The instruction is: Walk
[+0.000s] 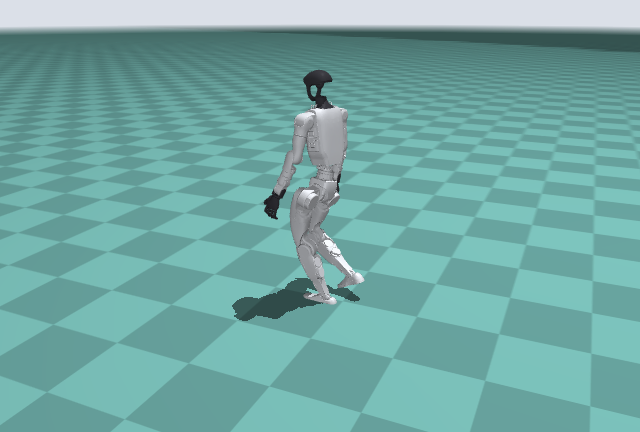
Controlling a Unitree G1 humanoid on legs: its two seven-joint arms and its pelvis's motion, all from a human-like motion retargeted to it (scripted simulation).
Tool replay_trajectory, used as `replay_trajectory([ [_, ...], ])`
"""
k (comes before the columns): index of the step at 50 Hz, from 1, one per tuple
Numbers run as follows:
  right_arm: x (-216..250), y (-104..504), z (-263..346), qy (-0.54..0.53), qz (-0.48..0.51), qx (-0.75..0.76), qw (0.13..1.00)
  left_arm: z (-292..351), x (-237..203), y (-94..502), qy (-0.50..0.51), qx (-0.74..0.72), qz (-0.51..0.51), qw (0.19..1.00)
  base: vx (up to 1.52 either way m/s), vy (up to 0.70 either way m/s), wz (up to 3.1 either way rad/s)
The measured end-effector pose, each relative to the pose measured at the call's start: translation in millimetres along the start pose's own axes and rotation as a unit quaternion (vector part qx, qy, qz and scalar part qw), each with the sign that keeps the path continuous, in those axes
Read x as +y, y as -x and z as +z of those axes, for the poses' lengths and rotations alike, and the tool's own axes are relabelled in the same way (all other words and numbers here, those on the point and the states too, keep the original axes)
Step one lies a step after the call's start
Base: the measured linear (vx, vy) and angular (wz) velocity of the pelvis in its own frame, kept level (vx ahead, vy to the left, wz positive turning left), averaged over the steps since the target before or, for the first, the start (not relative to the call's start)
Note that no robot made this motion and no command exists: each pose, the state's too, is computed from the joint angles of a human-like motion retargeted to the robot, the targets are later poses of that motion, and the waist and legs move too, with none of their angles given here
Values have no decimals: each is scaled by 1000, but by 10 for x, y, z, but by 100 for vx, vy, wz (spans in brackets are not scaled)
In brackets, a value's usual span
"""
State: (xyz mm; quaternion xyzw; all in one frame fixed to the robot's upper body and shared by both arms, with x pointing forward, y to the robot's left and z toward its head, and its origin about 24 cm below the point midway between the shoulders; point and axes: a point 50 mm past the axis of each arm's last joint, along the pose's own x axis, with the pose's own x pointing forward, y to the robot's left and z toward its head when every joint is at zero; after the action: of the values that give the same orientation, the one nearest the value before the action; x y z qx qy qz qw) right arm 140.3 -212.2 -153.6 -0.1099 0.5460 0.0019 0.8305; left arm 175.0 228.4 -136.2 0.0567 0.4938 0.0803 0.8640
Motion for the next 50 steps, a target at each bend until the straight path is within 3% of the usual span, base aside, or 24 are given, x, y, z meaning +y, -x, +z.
replay_trajectory([
  [6,-8,-7,230,12,-16,-40,999,351,62,-7,5,-65,23,998,55,7,18],
  [12,-30,-4,279,31,-21,-48,998,282,67,1,0,-67,20,998,48,2,-3],
  [28,-230,40,-209,15,-40,27,999,-1201,-108,299,22,171,-23,985,42,-8,7],
  [43,-316,13,376,-7,-67,-54,996,-201,294,44,75,18,98,992,34,-4,-30],
  [50,-245,21,521,-12,-67,-91,994,-106,393,41,108,9,140,984,23,5,-28],
])
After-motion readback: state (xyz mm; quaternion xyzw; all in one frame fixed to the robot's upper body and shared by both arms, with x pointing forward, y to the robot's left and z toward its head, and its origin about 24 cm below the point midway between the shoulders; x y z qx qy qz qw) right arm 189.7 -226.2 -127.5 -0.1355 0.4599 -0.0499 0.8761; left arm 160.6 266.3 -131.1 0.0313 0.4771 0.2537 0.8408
